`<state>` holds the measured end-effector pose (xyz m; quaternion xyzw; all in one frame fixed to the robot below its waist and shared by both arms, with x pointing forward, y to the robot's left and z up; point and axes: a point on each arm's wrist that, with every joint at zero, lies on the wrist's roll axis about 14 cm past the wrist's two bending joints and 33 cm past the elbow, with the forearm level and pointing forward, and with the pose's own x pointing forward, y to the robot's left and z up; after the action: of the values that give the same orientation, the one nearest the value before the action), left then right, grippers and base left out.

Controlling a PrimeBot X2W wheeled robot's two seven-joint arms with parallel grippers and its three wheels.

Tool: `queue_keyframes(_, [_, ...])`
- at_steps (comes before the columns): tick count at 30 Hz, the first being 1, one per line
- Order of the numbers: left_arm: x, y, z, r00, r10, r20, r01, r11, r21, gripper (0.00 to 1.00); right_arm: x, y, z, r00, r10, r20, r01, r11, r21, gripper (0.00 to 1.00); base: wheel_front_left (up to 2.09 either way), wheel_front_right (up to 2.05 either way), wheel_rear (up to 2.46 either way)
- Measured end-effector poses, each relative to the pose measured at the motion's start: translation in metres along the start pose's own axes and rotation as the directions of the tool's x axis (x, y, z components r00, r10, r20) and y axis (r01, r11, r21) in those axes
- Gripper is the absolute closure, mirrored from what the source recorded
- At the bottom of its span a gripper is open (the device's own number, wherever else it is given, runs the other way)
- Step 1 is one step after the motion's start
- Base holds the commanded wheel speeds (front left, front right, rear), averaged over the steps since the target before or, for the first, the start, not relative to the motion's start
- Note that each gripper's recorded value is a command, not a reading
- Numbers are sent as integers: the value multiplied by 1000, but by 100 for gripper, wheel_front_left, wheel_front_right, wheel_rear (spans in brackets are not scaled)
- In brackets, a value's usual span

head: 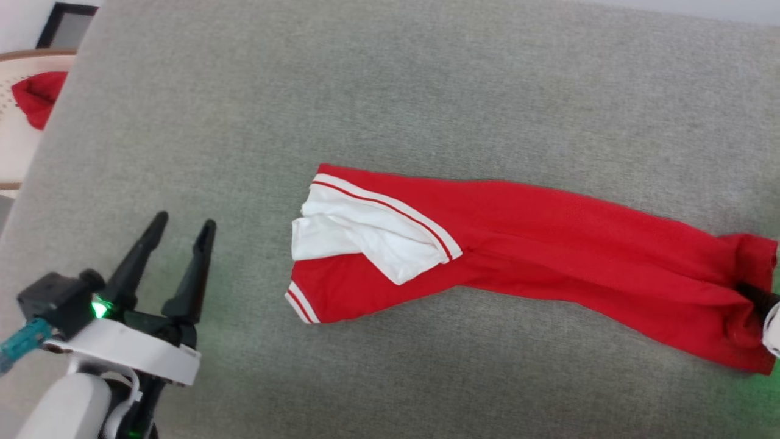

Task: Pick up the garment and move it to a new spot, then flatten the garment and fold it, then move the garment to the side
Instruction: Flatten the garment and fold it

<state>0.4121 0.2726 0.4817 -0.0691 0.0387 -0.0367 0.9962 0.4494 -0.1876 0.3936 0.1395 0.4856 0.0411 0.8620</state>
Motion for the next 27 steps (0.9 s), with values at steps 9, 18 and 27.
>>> queue_keyframes(9, [15, -1, 2, 1000, -24, 12, 23, 1000, 15, 0, -35, -65, 21, 974, -160, 160, 139, 981, 133, 100, 0, 0, 0])
queue_keyframes(18, [33, -9, -11, 998, -63, -11, 63, 998, 4, 0, -85, -140, 47, 879, -379, 289, 318, 918, 236, 100, 0, 0, 0])
queue_keyframes(27, [35, -19, -15, 997, -83, -12, 82, 996, -17, 0, -72, -76, 49, 940, -201, 275, 190, 979, 67, 100, 0, 0, 0])
